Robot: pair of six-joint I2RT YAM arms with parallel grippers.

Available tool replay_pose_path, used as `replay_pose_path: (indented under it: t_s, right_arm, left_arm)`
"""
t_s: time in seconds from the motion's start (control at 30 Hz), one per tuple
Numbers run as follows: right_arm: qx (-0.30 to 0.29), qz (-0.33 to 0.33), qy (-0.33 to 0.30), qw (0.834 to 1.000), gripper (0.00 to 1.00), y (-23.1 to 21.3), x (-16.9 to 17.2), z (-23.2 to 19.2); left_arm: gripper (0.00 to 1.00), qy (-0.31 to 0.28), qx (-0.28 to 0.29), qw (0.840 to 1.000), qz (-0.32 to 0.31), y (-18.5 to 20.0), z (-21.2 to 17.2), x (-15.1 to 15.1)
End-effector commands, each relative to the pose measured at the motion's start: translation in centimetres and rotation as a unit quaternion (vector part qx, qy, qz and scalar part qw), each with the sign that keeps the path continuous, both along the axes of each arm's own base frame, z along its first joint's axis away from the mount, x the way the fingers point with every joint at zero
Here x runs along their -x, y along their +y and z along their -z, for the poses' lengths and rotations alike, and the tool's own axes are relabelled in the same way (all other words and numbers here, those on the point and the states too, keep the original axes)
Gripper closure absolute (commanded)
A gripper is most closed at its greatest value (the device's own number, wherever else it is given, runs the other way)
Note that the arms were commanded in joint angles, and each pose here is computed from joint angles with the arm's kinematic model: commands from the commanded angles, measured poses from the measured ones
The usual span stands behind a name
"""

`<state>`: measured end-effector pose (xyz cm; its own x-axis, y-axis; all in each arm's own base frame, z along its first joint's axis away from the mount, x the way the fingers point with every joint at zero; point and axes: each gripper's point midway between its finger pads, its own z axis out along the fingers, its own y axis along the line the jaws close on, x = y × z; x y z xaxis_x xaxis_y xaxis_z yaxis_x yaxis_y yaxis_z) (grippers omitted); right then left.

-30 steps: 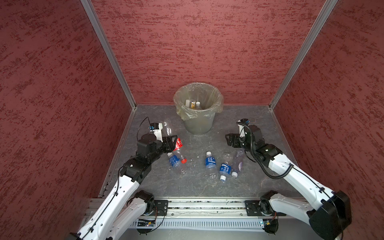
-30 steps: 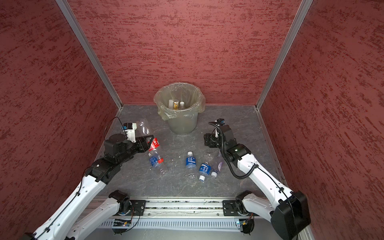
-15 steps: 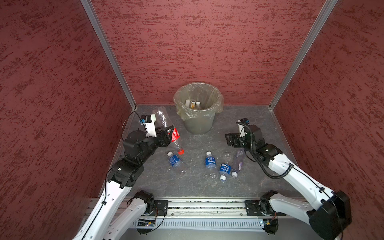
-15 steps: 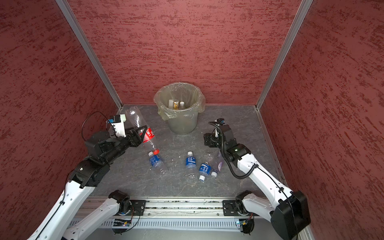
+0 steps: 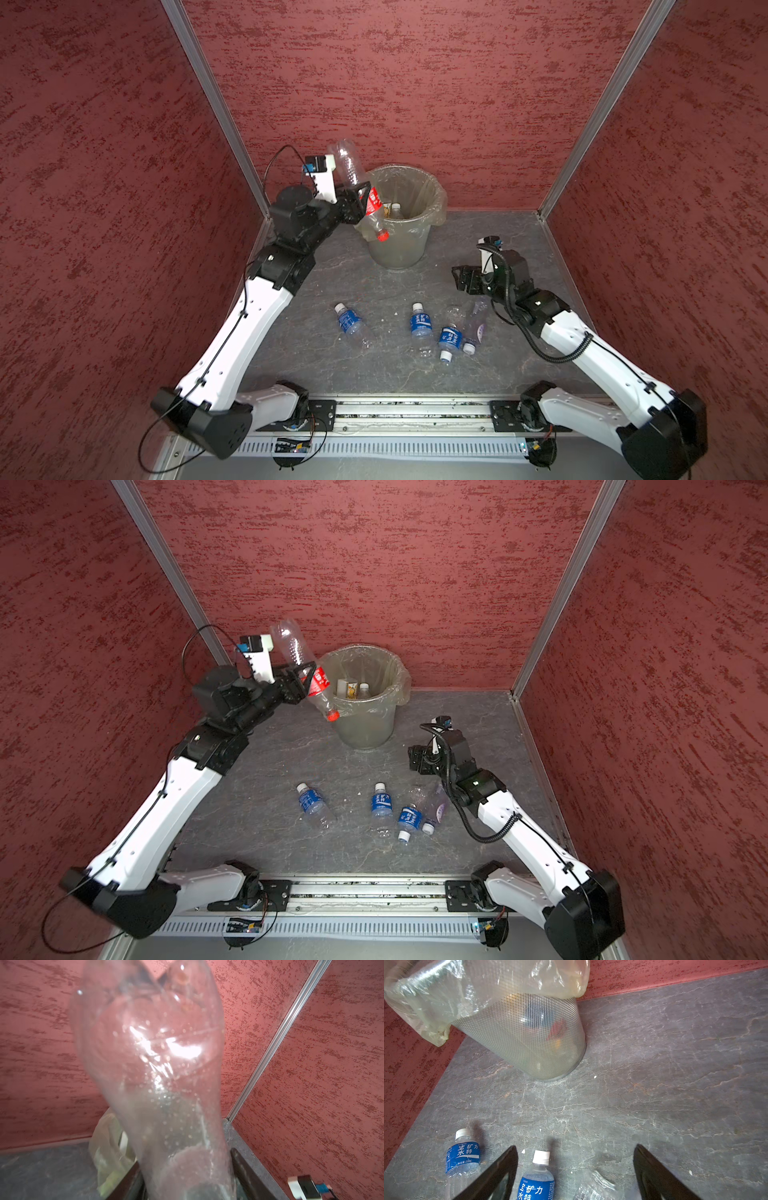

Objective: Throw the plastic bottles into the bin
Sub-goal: 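Open the left gripper above the bin to drop the red-label bottle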

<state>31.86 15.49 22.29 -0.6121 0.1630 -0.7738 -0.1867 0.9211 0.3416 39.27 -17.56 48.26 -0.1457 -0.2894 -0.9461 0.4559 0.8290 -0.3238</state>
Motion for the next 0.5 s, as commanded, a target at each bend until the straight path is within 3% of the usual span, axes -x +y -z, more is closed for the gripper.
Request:
replay_pose_path:
  t_s: [0.0, 0.07, 0.1, 0.13, 0.2, 0.27, 0.47]
  right_arm:
    - [-0.007, 0.007, -0.013, 1.000, 0.12, -0.3, 0.0, -0.9]
    - [-0.012, 0.005, -0.013, 1.000, 0.12, -0.1, 0.0, -1.0]
    - [-0.012, 0.003, -0.012, 1.000, 0.12, 0.0, -0.1, -0.9]
    - [-0.014, 0.003, -0.012, 1.000, 0.12, 0.1, -0.1, -1.0]
    - [-0.018, 0.001, -0.014, 1.000, 0.12, 0.2, -0.1, -1.2]
    - [-0.022, 0.002, -0.018, 1.000, 0.12, 0.1, 0.0, -1.5]
    - [-0.025, 0.002, -0.018, 1.000, 0.11, -0.1, 0.6, -1.3]
  left_arm:
    - [0.39, -0.032, -0.002, 0.999, 0.019, -1.8, -1.6, -5.1]
    - [0.30, -0.013, -0.004, 1.000, 0.026, -2.7, -0.8, -9.4]
    - [0.20, 0.005, -0.008, 1.000, 0.028, -3.3, 0.3, -11.6]
    - [0.02, 0.021, -0.013, 0.999, 0.028, -3.7, 1.2, -13.1]
    - [0.00, 0.048, -0.025, 0.998, 0.015, -4.1, 3.0, -15.7]
    - [0.00, 0.049, -0.025, 0.998, 0.012, -4.2, 3.3, -16.4]
    - [0.00, 0.020, -0.016, 0.999, 0.020, -4.1, 1.4, -14.0]
